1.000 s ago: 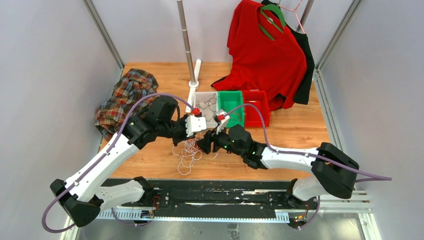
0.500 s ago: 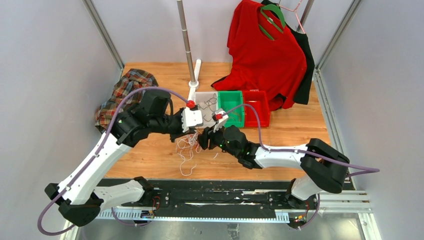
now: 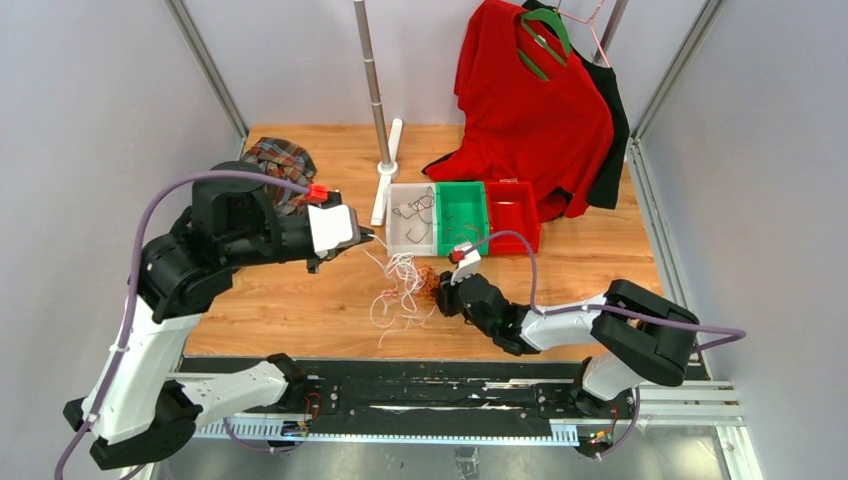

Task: Untangle the cables
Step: Untie the cable.

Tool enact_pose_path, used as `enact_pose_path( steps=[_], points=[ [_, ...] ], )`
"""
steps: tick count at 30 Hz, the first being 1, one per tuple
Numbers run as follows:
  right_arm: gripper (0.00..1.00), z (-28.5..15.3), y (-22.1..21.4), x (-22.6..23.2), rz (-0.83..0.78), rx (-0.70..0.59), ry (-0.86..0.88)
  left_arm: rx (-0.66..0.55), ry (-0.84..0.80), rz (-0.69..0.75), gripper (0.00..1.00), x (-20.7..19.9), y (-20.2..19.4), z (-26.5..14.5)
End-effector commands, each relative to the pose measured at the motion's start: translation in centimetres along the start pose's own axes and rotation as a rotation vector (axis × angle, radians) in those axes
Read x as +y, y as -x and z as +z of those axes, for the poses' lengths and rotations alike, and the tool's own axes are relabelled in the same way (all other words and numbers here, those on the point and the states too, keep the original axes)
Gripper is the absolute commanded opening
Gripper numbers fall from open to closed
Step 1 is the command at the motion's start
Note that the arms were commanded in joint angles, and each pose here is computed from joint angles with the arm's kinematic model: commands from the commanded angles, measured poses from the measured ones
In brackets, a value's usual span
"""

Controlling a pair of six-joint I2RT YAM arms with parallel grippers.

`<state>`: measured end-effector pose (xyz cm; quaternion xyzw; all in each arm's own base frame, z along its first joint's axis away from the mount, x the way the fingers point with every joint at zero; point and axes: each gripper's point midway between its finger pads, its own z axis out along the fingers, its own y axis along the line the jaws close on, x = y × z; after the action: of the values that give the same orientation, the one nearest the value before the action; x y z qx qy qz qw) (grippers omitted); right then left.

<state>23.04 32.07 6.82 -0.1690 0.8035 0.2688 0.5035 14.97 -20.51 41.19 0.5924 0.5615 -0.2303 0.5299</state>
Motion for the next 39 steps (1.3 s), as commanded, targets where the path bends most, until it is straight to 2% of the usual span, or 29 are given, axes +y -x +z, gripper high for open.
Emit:
enact_pose_path(
  steps=[1, 3, 12, 16, 20, 23, 24, 26, 29, 32, 34, 39],
  points=[
    [0.14, -1.3, 0.1, -2.7, -0.005, -0.017, -0.1, -0.01, 0.055, 0.062, 0.0, 0.8, 1.0, -1.3],
    [0.12, -1.9, -0.3, -3.6, -0.017, -0.006, -0.137, -0.005, 0.104, 0.109, 0.0, 1.8, 1.5, -2.0],
    [0.02, -3.6, -3.0, -6.6, -0.062, 0.066, -0.242, -0.047, 0.5, 0.398, 0.0, 9.4, 9.6, -9.5],
    [0.01, -3.8, -3.5, -7.1, -0.07, 0.088, -0.263, -0.117, 0.715, 0.455, 0.0, 12.6, 13.2, -12.7],
    [0.01, -4.0, -3.5, -7.2, -0.081, 0.108, -0.271, -0.174, 0.908, 0.469, 0.0, 14.7, 15.1, -15.6],
    [0.01, -4.2, -2.7, -6.5, -0.089, 0.099, -0.236, -0.195, 0.882, 0.471, 0.01, 14.1, 15.0, -15.2],
    [0.03, -4.2, -1.9, -5.9, -0.09, 0.087, -0.216, -0.182, 0.824, 0.464, 0.0, 13.4, 14.2, -14.2],
    [0.17, -4.4, 0.0, -5.2, -0.108, 0.071, -0.204, -0.156, 0.716, 0.435, 0.0, 11.9, 12.3, -12.2],
    [0.28, -4.9, 3.6, -3.2, -0.135, 0.028, -0.134, -0.126, 0.648, 0.381, 0.0, 10.6, 9.6, -10.3],
    [0.52, -6.0, 7.2, -1.2, -0.152, -0.024, -0.055, -0.094, 0.563, 0.34, 0.0, 8.9, 7.1, -8.6],
    [0.65, -6.8, 9.8, 0.4, -0.162, -0.063, 0.004, -0.082, 0.481, 0.305, 0.0, 7.4, 5.7, -7.3],
    [0.68, -9.3, 15.7, 4.4, -0.179, -0.181, 0.175, -0.037, 0.353, 0.23, 0.0, 5.0, 2.4, -4.8]
  ],
)
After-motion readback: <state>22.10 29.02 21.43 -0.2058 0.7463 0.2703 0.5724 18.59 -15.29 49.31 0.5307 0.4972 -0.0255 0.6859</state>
